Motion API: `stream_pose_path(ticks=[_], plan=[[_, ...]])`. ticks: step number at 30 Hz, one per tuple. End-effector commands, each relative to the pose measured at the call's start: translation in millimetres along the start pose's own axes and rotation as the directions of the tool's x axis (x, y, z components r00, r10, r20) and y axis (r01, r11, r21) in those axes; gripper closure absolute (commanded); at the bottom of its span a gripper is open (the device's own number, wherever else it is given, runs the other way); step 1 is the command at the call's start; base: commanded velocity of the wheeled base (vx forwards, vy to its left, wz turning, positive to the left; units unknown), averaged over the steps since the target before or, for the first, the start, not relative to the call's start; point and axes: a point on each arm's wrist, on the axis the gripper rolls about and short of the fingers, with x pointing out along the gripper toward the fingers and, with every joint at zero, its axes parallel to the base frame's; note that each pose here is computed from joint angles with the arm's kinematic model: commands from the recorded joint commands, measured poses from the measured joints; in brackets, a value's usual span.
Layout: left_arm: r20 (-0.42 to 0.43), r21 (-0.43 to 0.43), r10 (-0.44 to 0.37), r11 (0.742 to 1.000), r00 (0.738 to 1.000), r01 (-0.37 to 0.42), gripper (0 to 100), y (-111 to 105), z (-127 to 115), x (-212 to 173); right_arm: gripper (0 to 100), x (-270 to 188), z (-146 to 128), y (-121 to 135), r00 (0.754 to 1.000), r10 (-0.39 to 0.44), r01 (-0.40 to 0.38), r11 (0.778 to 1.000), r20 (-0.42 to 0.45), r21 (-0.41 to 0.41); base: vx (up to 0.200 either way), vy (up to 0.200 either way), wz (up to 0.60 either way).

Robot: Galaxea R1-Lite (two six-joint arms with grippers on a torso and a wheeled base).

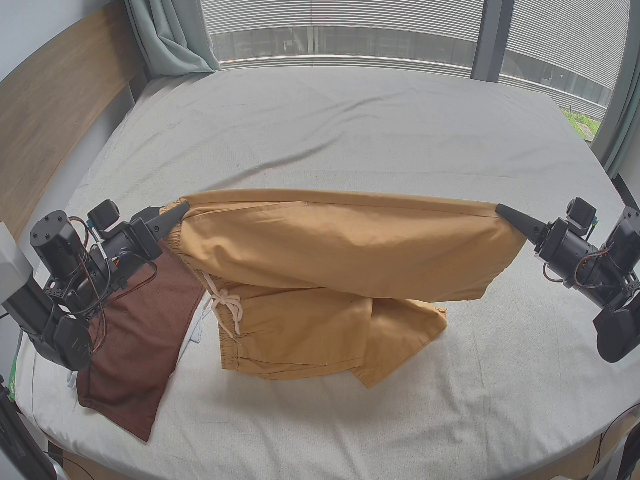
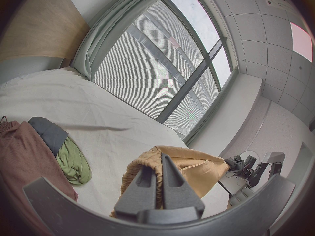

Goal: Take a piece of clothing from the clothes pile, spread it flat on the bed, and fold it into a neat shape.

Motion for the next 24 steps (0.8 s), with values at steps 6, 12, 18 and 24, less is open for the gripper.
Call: stream_pose_path(ticks=[6,12,18,24], plan=[[0.048,-0.002,0.046,0.999,0.998,-0.046,100,6,1,11,100,14,-1,-13,1.0,0.004,-0.004,1.0,-0.003,0.001,0.0,0.0,0.0],[0.033,-0.01,0.052,0.999,0.998,-0.052,100,13,-6,17,100,23,0,-23,1.0,0.001,-0.001,1.0,0.003,-0.003,0.0,0.0,0.0],[0.026,-0.016,0.059,0.998,0.998,-0.058,100,21,-11,22,100,33,2,-32,1.0,0.007,-0.007,1.0,0.01,-0.011,0.0,0.0,0.0],[0.029,-0.016,0.053,0.998,0.998,-0.053,100,22,-10,24,100,42,0,-44,1.0,0.006,-0.006,1.0,0.011,-0.008,0.0,0.0,0.0]])
